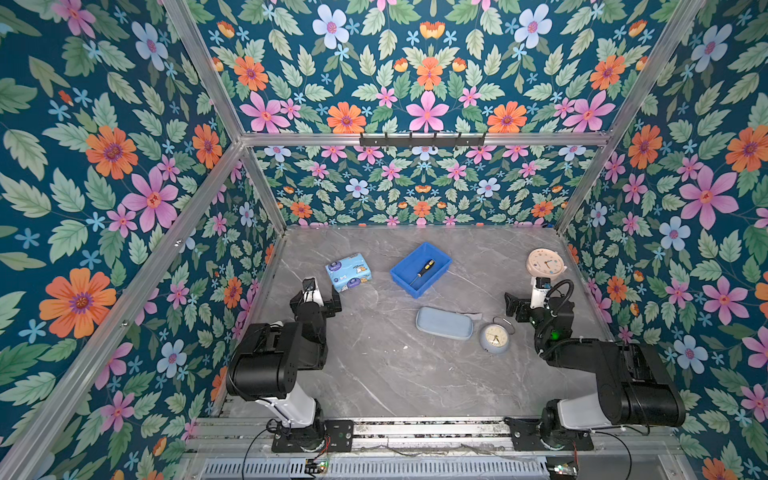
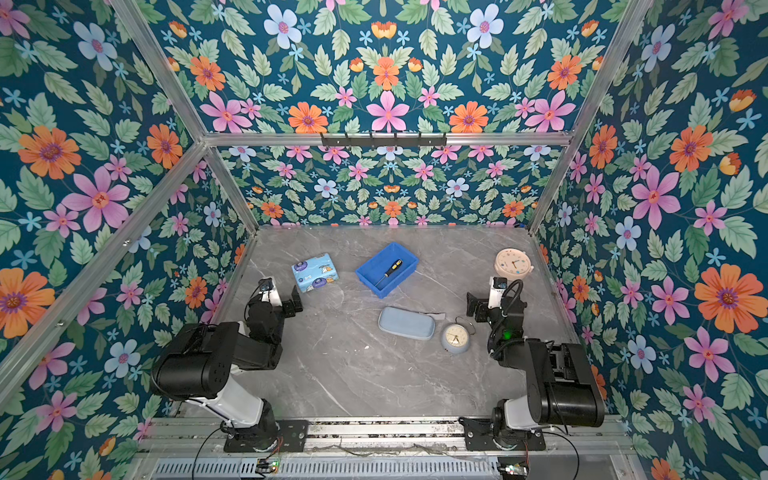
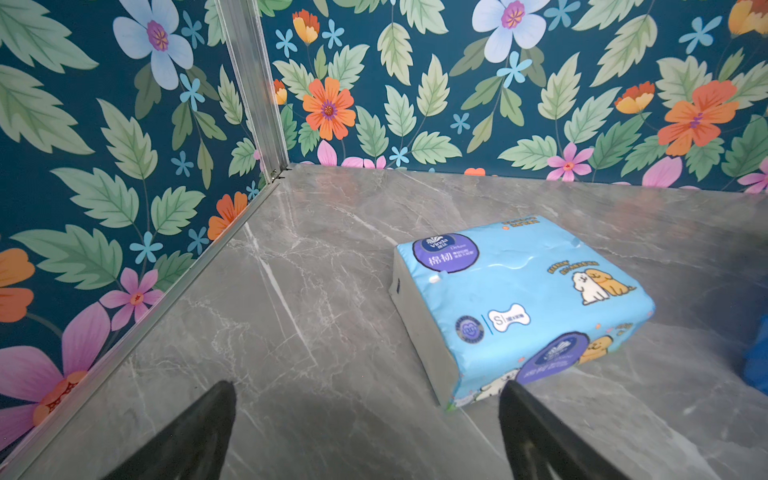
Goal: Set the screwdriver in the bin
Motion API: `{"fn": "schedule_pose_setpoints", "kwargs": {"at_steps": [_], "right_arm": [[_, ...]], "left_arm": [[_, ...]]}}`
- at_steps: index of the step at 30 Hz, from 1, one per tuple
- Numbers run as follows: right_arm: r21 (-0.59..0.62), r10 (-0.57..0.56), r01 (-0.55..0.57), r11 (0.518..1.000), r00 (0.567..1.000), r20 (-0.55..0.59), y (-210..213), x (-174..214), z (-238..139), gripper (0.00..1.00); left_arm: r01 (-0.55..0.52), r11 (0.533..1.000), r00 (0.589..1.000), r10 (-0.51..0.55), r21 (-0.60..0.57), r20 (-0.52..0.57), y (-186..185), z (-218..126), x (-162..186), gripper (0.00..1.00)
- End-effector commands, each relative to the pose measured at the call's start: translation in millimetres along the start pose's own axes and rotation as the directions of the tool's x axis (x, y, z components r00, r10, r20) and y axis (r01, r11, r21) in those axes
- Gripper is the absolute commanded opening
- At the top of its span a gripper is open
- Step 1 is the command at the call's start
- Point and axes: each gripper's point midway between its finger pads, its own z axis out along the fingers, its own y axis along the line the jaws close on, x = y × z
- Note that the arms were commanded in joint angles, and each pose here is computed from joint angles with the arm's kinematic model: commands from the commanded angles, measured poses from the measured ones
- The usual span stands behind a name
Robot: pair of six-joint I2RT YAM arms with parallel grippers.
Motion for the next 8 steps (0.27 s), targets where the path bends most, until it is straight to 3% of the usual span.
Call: {"fn": "schedule_pose_setpoints", "kwargs": {"at_steps": [1,8], "right_arm": [[0.001,-0.002,0.002,1.0,1.0,0.012,0.1,-3.6,0.1,0.99],[0.001,-0.001,0.001,1.0,1.0,0.011,0.2,-3.4,0.1,0.99]], "left_arm": [[-0.01,1.0,1.0,0.01,0.001,0.018,-0.4,1.1,-5.0,1.0],[-0.01,1.0,1.0,0.009,0.002,0.024,-0.3,0.3,-6.4,1.0]]}}
